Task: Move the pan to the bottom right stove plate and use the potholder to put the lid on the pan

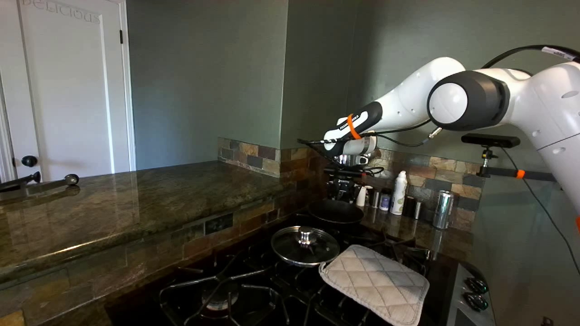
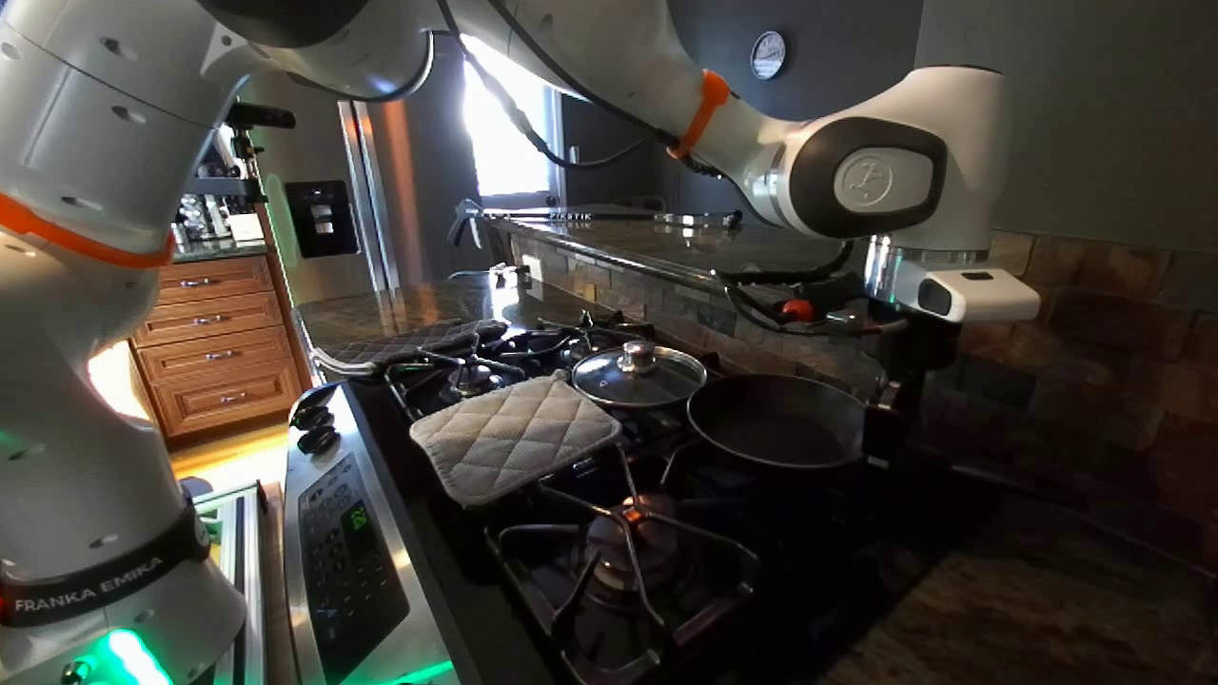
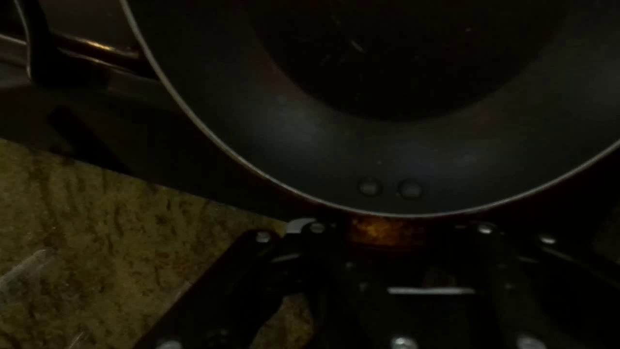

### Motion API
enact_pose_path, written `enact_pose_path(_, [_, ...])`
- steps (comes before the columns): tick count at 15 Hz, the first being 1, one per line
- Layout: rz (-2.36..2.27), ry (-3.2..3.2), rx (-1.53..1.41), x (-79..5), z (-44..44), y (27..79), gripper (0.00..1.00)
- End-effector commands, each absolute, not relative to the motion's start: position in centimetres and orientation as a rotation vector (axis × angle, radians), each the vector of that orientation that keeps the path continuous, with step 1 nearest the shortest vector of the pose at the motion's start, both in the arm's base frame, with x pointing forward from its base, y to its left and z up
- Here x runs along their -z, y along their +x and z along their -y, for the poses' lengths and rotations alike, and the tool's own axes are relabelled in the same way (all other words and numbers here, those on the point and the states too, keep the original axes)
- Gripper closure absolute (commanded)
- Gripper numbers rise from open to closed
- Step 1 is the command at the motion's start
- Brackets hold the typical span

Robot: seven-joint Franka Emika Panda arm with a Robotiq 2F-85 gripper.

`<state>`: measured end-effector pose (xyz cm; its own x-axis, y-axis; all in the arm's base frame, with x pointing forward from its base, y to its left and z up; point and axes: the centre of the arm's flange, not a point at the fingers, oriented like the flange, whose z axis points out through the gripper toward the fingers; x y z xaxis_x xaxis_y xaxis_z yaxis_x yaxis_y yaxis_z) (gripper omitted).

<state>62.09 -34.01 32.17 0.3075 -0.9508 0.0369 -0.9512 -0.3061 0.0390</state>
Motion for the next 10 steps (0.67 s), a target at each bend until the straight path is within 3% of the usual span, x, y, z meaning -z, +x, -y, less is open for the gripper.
enact_pose_path(1, [1.760, 2.577, 0.046, -32.6, 34.1, 60.1, 0.77])
enact_pose_path(10, [1.614, 2.682, 0.030, -32.8, 32.0, 55.7, 0.77])
